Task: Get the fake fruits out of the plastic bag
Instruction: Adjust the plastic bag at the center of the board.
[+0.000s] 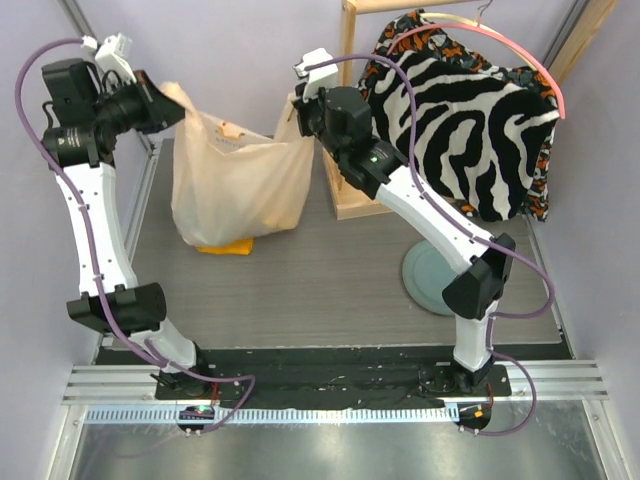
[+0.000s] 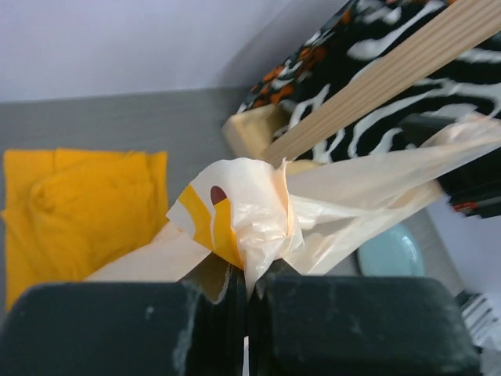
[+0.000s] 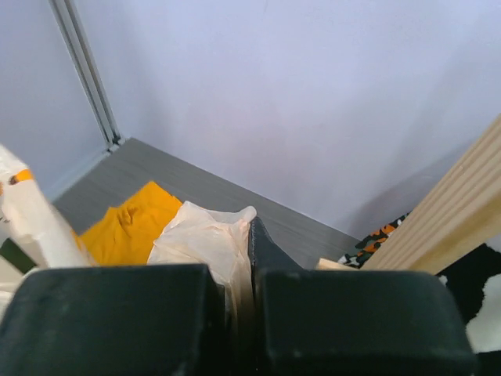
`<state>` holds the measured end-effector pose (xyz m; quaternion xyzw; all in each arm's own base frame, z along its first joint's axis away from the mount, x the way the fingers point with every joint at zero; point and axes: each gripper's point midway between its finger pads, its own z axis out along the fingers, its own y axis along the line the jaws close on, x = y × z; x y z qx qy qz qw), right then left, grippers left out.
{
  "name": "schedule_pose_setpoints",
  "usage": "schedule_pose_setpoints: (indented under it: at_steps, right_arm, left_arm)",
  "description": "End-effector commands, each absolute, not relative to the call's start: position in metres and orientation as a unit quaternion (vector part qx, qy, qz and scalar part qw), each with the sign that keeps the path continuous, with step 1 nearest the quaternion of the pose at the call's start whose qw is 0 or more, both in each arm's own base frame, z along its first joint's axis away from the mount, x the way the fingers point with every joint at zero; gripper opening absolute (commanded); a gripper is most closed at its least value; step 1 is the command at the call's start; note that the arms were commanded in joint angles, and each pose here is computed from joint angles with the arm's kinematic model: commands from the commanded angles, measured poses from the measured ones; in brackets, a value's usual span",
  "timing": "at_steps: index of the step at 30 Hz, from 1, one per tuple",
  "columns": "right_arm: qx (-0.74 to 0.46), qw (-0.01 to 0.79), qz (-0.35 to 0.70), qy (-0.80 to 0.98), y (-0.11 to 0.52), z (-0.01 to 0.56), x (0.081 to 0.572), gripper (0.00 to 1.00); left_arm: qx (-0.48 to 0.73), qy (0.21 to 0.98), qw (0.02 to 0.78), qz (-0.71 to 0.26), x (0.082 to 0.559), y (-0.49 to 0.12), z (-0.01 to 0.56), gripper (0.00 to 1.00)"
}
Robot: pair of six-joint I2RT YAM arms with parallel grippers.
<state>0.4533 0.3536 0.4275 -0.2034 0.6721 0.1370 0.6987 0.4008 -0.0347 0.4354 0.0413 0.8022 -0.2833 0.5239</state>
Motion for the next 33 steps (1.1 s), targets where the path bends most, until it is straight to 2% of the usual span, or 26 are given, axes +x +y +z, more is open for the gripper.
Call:
schedule_pose_setpoints:
  at_steps: [1, 3, 4, 5, 7, 8, 10, 11, 13, 14, 15, 17, 19, 20, 21, 22, 23, 24, 26, 27, 30, 33]
  right_arm:
    - [-0.103, 0.760, 0.176, 0.617, 0.333, 0.507, 0.450, 0.01]
    - [-0.109, 0.760, 0.183, 0.614, 0.326, 0.513, 0.437, 0.01]
    - [-0.123, 0.746, 0.176, 0.631, 0.327, 0.490, 0.436, 0.01]
    - [-0.136, 0.741, 0.170, 0.635, 0.325, 0.483, 0.431, 0.01]
    - [-0.161, 0.719, 0.155, 0.658, 0.316, 0.449, 0.418, 0.01]
    - [-0.177, 0.709, 0.144, 0.667, 0.311, 0.434, 0.414, 0.01]
    - [-0.197, 0.673, 0.128, 0.701, 0.297, 0.384, 0.396, 0.01]
    - [-0.200, 0.657, 0.124, 0.716, 0.290, 0.366, 0.389, 0.01]
    - [-0.222, 0.596, 0.132, 0.761, 0.278, 0.302, 0.361, 0.01]
    - [-0.233, 0.568, 0.131, 0.778, 0.273, 0.277, 0.350, 0.01]
    - [-0.245, 0.535, 0.126, 0.799, 0.266, 0.242, 0.337, 0.01]
    - [-0.243, 0.510, 0.145, 0.812, 0.261, 0.229, 0.319, 0.01]
    - [-0.245, 0.488, 0.149, 0.825, 0.256, 0.220, 0.308, 0.01]
    - [-0.256, 0.480, 0.159, 0.824, 0.257, 0.220, 0.301, 0.06]
    - [-0.266, 0.481, 0.164, 0.820, 0.259, 0.226, 0.300, 0.16]
    - [-0.284, 0.483, 0.162, 0.812, 0.261, 0.231, 0.300, 0.24]
    - [-0.302, 0.482, 0.156, 0.808, 0.260, 0.234, 0.299, 0.43]
    - [-0.306, 0.499, 0.156, 0.796, 0.262, 0.254, 0.303, 0.49]
    - [-0.325, 0.511, 0.151, 0.781, 0.263, 0.277, 0.304, 0.56]
    - [-0.335, 0.530, 0.172, 0.760, 0.272, 0.308, 0.304, 0.60]
    - [-0.385, 0.536, 0.230, 0.715, 0.289, 0.357, 0.284, 0.71]
    - [-0.404, 0.531, 0.261, 0.697, 0.297, 0.371, 0.272, 0.72]
  left_arm:
    - [0.092, 0.731, 0.565, -0.372, 0.389, -0.076, 0.509, 0.00]
    - [0.097, 0.739, 0.551, -0.376, 0.375, -0.084, 0.495, 0.00]
    - [0.096, 0.745, 0.542, -0.377, 0.370, -0.086, 0.486, 0.00]
    - [0.086, 0.767, 0.509, -0.381, 0.368, -0.086, 0.453, 0.00]
    - [0.088, 0.781, 0.494, -0.372, 0.341, -0.088, 0.434, 0.00]
    - [0.065, 0.813, 0.441, -0.375, 0.328, -0.088, 0.393, 0.00]
    - [0.087, 0.835, 0.414, -0.353, 0.301, -0.087, 0.361, 0.00]
    - [0.072, 0.862, 0.341, -0.369, 0.275, -0.092, 0.325, 0.00]
    - [0.131, 0.876, 0.292, -0.362, 0.248, -0.095, 0.293, 0.00]
    - [0.127, 0.891, 0.229, -0.371, 0.225, -0.101, 0.273, 0.00]
    - [0.141, 0.892, 0.209, -0.374, 0.216, -0.101, 0.264, 0.00]
    - [0.139, 0.894, 0.182, -0.384, 0.205, -0.108, 0.255, 0.00]
    - [0.146, 0.894, 0.188, -0.380, 0.203, -0.110, 0.256, 0.00]
    - [0.149, 0.893, 0.186, -0.382, 0.203, -0.112, 0.257, 0.00]
    - [0.149, 0.893, 0.179, -0.385, 0.202, -0.114, 0.256, 0.00]
    - [0.157, 0.891, 0.171, -0.389, 0.202, -0.117, 0.255, 0.05]
    - [0.164, 0.891, 0.162, -0.391, 0.200, -0.119, 0.257, 0.08]
    - [0.161, 0.893, 0.150, -0.392, 0.203, -0.120, 0.254, 0.09]
    - [0.158, 0.896, 0.157, -0.385, 0.210, -0.118, 0.256, 0.10]
    - [0.158, 0.896, 0.164, -0.381, 0.212, -0.118, 0.259, 0.09]
    - [0.152, 0.892, 0.202, -0.374, 0.221, -0.118, 0.273, 0.07]
    - [0.151, 0.885, 0.232, -0.375, 0.222, -0.120, 0.286, 0.02]
